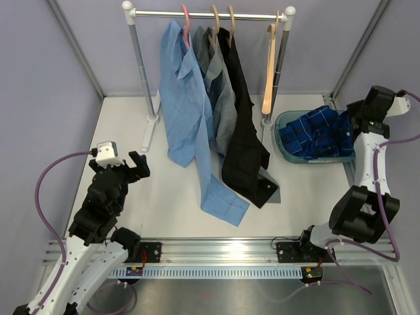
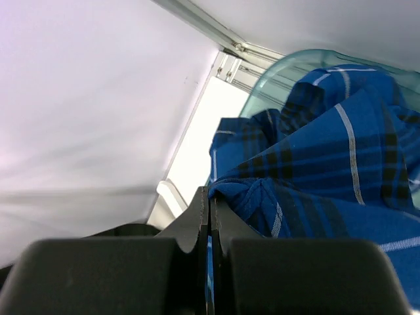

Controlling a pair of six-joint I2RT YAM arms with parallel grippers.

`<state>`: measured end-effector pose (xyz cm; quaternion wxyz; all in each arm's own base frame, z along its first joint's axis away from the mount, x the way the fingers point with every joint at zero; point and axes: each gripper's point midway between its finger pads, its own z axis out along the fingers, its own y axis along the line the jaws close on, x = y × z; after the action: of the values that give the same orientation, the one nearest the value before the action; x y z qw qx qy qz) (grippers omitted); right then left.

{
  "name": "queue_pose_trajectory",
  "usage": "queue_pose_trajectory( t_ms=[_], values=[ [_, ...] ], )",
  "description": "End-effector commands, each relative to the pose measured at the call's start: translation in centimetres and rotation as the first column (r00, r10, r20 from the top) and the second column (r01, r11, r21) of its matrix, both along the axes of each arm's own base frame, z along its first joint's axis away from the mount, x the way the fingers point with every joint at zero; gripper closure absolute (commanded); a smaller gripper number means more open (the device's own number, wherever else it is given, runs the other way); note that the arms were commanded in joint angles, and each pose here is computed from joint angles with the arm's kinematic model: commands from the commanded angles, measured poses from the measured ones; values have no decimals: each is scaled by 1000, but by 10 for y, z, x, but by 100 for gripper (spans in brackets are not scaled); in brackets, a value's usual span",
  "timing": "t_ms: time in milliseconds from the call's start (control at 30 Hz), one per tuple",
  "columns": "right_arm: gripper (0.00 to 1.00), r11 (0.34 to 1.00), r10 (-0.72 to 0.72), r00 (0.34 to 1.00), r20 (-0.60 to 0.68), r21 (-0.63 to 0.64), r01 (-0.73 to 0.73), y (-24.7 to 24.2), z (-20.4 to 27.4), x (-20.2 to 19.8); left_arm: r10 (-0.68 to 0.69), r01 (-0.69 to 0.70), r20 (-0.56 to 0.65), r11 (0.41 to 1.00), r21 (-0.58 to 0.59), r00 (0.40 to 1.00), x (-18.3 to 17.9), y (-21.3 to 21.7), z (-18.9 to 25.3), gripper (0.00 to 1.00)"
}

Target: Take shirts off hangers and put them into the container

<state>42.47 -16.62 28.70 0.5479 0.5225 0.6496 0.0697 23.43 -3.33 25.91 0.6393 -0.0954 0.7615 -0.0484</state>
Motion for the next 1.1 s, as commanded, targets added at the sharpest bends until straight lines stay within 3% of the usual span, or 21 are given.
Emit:
queue_pose_trajectory(
  t_ms=[0,67,233,400,533,633,767,800,900,1067],
  values=[
    [100,998,45,998,-52,-29,-46,-2,-13,23,11,-11,32,1000,-19,999,5,0,7,1],
    [100,998,49,997,-52,-23,-50,-5,-20,34,12,-12,29,1000,-16,1000,5,0,6,1],
    [100,993,97,972,-216,87,-80,-6,-101,62,12,-12,22,1000,-11,1000,6,-1,5,1],
    [100,979,136,883,-449,200,-50,2,-191,52,16,-16,24,1000,-10,1000,6,0,5,1],
    [100,970,170,824,-540,240,-42,4,-226,47,12,-12,22,1000,-10,1000,7,-1,5,1],
    [94,968,188,769,-611,249,-38,3,-243,41,12,-12,23,1000,-11,1000,6,0,5,1],
    [84,979,170,779,-604,193,-65,-3,-221,46,18,-18,28,1000,-13,999,6,1,6,1],
    [74,984,158,802,-576,159,-79,-6,-199,46,18,-18,28,1000,-13,999,6,1,6,1],
    [62,991,134,843,-522,89,-102,-10,-153,45,14,-13,29,1000,-15,999,5,0,6,1],
    [58,991,120,887,-446,-5,-137,-5,-88,24,12,-12,30,1000,-17,999,5,0,7,1]
  ],
)
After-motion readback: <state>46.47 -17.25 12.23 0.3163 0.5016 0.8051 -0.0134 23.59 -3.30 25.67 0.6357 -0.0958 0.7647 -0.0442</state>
